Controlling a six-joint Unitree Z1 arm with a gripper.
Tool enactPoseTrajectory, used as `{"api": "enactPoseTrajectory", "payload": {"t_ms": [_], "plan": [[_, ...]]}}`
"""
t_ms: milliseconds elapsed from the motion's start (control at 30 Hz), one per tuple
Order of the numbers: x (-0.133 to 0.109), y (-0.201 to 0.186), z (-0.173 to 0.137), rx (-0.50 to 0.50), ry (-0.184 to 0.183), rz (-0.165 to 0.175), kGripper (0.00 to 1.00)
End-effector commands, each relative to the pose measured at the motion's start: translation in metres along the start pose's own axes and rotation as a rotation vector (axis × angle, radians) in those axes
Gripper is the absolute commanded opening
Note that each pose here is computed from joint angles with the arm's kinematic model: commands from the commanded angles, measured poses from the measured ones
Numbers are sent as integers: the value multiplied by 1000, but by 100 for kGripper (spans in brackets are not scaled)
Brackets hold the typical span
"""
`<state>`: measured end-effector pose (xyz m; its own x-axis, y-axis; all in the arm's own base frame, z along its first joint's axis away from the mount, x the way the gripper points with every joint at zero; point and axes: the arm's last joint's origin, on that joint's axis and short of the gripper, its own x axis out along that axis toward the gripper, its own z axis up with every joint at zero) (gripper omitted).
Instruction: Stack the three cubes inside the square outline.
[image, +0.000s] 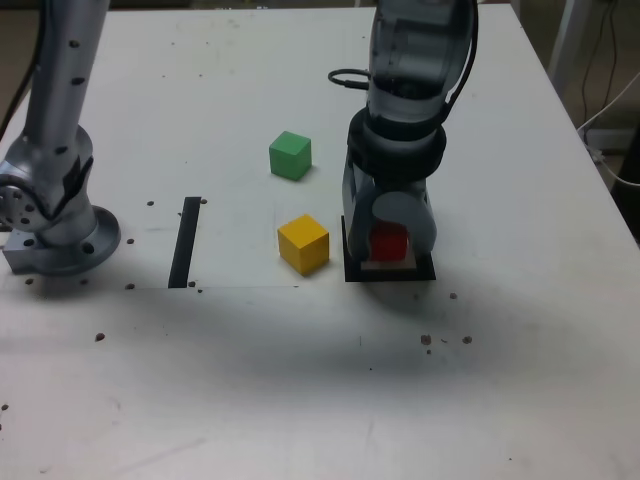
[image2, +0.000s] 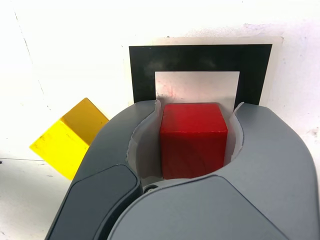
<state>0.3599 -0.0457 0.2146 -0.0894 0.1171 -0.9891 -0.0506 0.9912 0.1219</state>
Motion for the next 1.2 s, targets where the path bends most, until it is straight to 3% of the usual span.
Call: {"api": "enactPoseTrajectory", "payload": {"t_ms": [0, 167, 367, 633, 933, 1167], "plan": [[3, 1, 1, -2, 8, 4, 49], [8, 5, 2, -1, 24, 7, 57], [5, 7, 1, 13, 12, 4, 72], [-7, 11, -9, 11, -8, 22, 99], [-16, 15, -23, 11, -17, 25, 100], [-43, 24, -57, 6, -46, 30, 100]]}}
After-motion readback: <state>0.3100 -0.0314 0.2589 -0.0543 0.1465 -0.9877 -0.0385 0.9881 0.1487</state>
